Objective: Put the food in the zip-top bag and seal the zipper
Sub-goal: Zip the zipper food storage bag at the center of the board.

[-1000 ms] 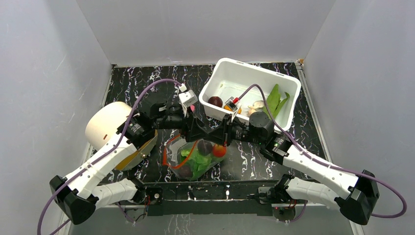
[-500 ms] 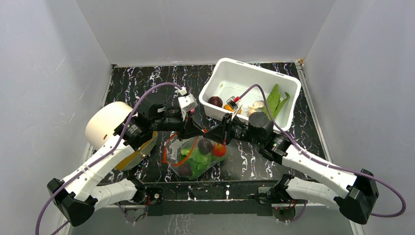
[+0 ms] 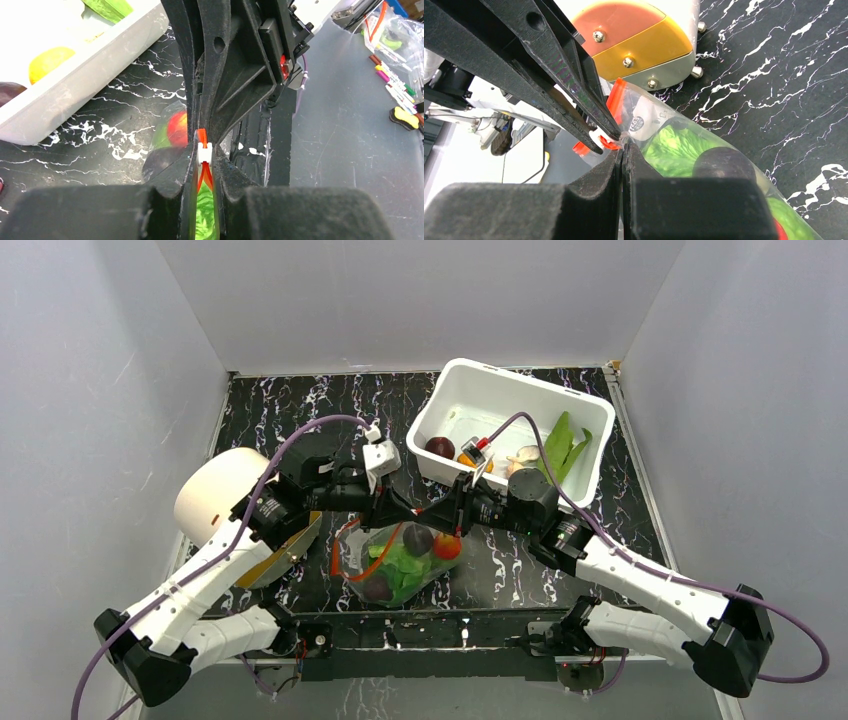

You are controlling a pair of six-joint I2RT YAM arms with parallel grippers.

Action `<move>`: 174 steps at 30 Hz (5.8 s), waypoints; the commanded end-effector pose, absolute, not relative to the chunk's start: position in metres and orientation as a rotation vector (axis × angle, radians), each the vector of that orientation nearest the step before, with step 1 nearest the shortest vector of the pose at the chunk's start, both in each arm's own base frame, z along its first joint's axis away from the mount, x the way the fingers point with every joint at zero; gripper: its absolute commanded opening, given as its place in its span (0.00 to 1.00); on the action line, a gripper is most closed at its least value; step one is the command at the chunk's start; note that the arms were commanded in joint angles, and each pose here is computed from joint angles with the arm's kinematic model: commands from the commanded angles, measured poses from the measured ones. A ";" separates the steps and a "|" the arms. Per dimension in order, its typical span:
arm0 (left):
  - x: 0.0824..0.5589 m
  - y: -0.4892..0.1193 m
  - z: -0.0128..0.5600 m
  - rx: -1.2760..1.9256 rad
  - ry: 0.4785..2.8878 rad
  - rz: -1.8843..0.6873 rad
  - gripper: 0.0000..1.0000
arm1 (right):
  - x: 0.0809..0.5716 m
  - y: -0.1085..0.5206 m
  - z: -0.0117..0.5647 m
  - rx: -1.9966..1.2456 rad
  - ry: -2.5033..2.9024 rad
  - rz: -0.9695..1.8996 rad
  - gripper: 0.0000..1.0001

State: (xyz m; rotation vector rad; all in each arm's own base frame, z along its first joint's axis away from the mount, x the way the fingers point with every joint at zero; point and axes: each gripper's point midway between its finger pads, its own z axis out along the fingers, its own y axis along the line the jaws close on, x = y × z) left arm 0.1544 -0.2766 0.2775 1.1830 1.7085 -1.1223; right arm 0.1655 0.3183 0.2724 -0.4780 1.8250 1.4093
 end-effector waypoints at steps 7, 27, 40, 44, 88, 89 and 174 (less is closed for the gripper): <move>0.136 -0.272 0.288 1.297 1.634 -1.148 0.00 | 0.156 0.298 0.324 -0.629 1.514 1.323 0.00; 0.138 -0.273 0.284 1.250 1.667 -1.165 0.00 | 0.132 0.294 0.312 -0.825 1.488 1.311 0.47; 0.138 -0.277 0.290 1.266 1.638 -1.182 0.00 | 0.158 0.319 0.297 -0.811 1.585 1.279 0.22; 0.140 -0.274 0.288 1.235 1.680 -1.165 0.00 | 0.163 0.313 0.311 -0.797 1.519 1.231 0.00; 0.127 -0.254 0.265 1.397 1.673 -1.074 0.00 | 0.127 0.299 0.314 -0.890 1.425 1.318 0.56; 0.128 -0.255 0.266 1.396 1.672 -1.074 0.00 | 0.128 0.301 0.313 -0.906 1.436 1.317 0.56; 0.140 -0.163 0.258 1.414 1.889 -0.478 0.00 | 0.191 0.189 0.343 -0.632 1.532 0.556 0.00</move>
